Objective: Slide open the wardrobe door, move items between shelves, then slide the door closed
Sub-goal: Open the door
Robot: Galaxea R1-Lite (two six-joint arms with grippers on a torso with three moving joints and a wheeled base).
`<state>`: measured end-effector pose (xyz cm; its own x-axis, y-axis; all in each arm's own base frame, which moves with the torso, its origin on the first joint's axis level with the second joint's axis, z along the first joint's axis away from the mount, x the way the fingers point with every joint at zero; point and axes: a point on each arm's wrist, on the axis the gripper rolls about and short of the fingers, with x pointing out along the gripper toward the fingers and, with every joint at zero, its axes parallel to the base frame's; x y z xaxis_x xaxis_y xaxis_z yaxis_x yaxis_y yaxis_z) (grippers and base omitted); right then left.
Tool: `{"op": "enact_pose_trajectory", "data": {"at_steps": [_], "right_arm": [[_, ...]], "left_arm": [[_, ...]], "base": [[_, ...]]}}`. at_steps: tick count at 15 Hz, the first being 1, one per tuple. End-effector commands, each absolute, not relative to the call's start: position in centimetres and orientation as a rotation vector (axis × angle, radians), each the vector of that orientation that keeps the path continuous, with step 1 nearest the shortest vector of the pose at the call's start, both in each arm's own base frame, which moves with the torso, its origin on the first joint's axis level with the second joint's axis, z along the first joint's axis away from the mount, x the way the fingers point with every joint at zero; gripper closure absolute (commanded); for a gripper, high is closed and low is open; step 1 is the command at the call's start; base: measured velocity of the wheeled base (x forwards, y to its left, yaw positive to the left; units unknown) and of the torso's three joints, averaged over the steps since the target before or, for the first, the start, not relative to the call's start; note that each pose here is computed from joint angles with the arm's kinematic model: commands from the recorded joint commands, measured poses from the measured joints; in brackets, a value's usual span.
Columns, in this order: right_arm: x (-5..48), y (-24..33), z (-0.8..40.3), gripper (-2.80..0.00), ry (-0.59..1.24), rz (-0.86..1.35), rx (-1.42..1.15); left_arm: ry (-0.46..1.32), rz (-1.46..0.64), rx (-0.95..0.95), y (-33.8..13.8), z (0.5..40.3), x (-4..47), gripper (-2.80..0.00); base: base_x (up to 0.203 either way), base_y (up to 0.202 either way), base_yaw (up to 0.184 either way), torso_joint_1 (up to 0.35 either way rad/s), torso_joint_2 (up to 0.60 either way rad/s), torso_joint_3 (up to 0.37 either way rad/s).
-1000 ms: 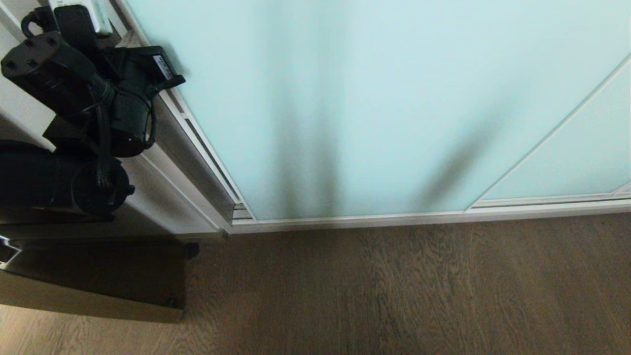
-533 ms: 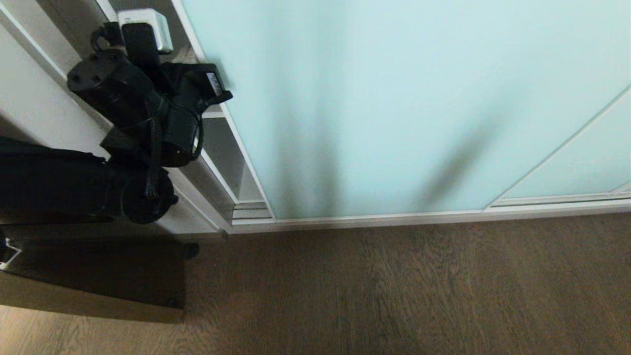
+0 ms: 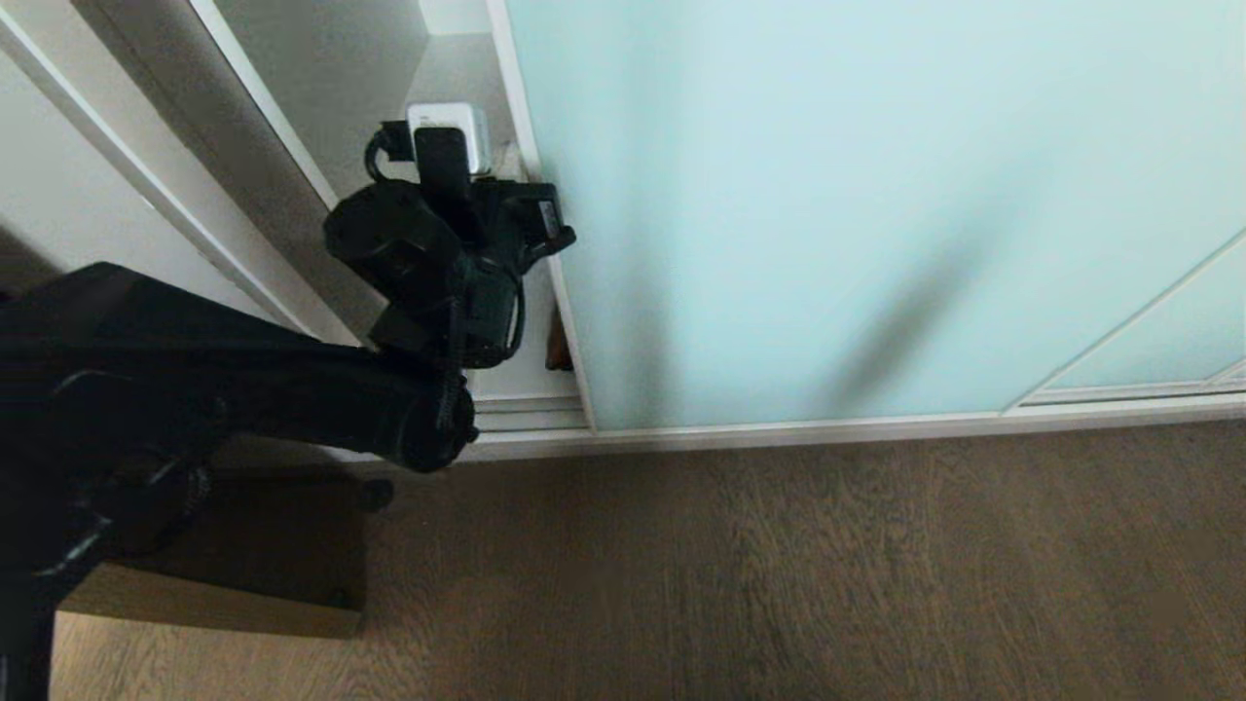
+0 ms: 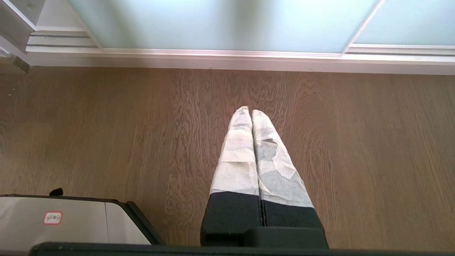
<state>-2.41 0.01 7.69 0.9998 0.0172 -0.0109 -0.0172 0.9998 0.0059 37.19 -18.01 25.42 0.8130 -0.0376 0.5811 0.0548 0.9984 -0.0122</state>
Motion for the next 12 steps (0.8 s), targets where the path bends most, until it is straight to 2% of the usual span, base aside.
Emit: {"op": "enact_pose_trajectory", "data": {"at_steps": [1, 7, 12], "right_arm": [[-2.4, 0.0, 7.7, 0.00, 0.009, 0.018, 0.006], [-2.4, 0.0, 7.7, 0.00, 0.009, 0.018, 0.006], [-2.4, 0.0, 7.7, 0.00, 0.009, 0.018, 0.006]], "left_arm": [[-0.618, -0.086, -0.034, -20.5, 23.2, 38.0, 0.00], [-0.720, -0.069, -0.100, -20.0, 27.0, 36.3, 0.00], [-0.828, 0.044, -0.124, -13.9, 35.7, 31.6, 0.00]], "base": [[0.000, 0.000, 0.000, 0.000, 0.00, 0.000], [0.000, 0.000, 0.000, 0.000, 0.00, 0.000], [0.000, 0.000, 0.000, 0.000, 0.00, 0.000]]}}
